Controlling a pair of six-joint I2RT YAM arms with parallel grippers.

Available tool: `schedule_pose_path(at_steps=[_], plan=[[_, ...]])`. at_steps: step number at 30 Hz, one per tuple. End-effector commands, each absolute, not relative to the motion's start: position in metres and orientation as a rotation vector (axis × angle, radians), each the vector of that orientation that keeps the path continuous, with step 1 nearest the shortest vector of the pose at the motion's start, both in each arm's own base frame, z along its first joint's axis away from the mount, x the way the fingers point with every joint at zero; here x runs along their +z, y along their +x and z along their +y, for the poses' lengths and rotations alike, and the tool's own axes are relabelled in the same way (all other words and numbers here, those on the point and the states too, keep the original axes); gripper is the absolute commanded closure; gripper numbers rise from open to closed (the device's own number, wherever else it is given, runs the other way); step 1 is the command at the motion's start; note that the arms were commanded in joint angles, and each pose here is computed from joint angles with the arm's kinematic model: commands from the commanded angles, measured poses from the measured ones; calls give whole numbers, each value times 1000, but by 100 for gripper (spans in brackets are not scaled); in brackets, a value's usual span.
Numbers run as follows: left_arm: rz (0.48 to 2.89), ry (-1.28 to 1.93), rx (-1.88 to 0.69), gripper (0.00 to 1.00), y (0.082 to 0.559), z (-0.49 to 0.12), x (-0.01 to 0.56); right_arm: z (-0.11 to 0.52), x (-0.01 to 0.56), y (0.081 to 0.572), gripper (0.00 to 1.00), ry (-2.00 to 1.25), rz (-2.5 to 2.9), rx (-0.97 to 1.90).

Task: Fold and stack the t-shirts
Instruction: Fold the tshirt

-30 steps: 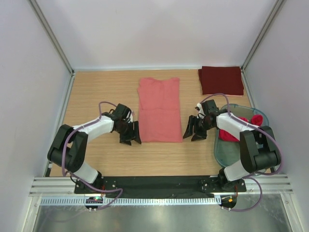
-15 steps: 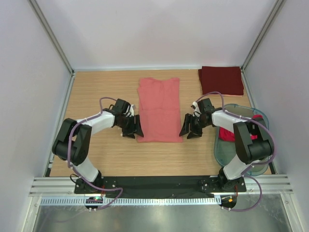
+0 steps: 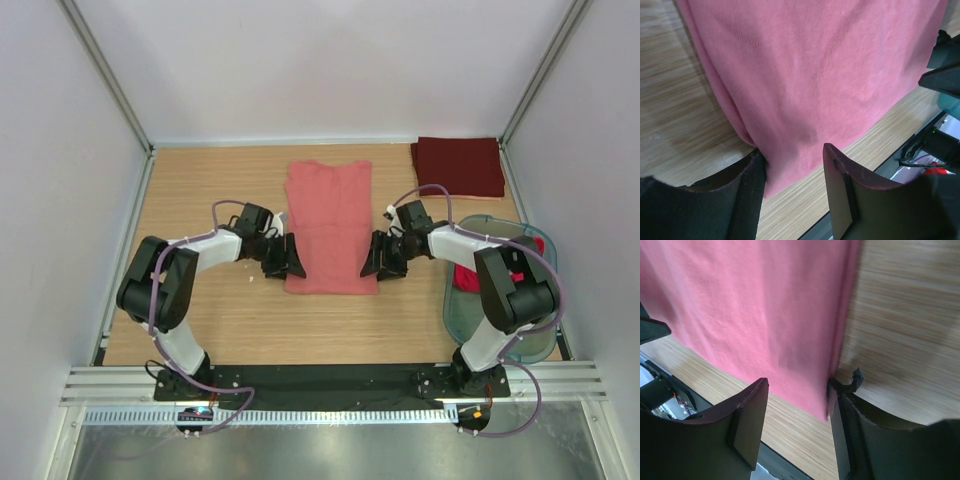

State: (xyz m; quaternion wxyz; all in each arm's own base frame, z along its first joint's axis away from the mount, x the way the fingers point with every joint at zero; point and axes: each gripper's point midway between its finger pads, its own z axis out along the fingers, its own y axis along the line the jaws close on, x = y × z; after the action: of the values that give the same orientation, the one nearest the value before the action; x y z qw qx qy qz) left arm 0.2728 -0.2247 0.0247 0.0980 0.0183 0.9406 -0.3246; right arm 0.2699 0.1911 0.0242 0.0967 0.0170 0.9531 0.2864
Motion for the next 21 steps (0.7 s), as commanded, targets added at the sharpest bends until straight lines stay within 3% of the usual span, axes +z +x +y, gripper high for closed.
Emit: schedule_pose_path(at_steps=[1, 4, 7, 8, 13, 14, 17, 21], plan=[[2901, 30, -769, 50, 260, -203, -24, 188, -7, 265, 42, 54, 2856, 720], [2911, 18, -771, 55, 259, -203, -28, 192, -17, 260, 44, 75, 2869, 728], [2917, 1, -783, 69, 258, -205, -29, 192, -20, 258, 50, 120, 2865, 738], [2919, -1, -778, 72, 258, -204, -29, 192, -20, 260, 57, 128, 2855, 741], [2916, -21, -763, 94, 255, -200, -25, 189, -10, 260, 71, 148, 2829, 719], [2923, -27, -763, 100, 252, -199, -26, 189, -5, 260, 80, 141, 2820, 723], [2927, -32, -765, 100, 241, -195, -25, 193, 1, 257, 99, 118, 2813, 770], [2937, -71, -769, 100, 225, -189, -21, 200, 18, 250, 99, 107, 2779, 864]])
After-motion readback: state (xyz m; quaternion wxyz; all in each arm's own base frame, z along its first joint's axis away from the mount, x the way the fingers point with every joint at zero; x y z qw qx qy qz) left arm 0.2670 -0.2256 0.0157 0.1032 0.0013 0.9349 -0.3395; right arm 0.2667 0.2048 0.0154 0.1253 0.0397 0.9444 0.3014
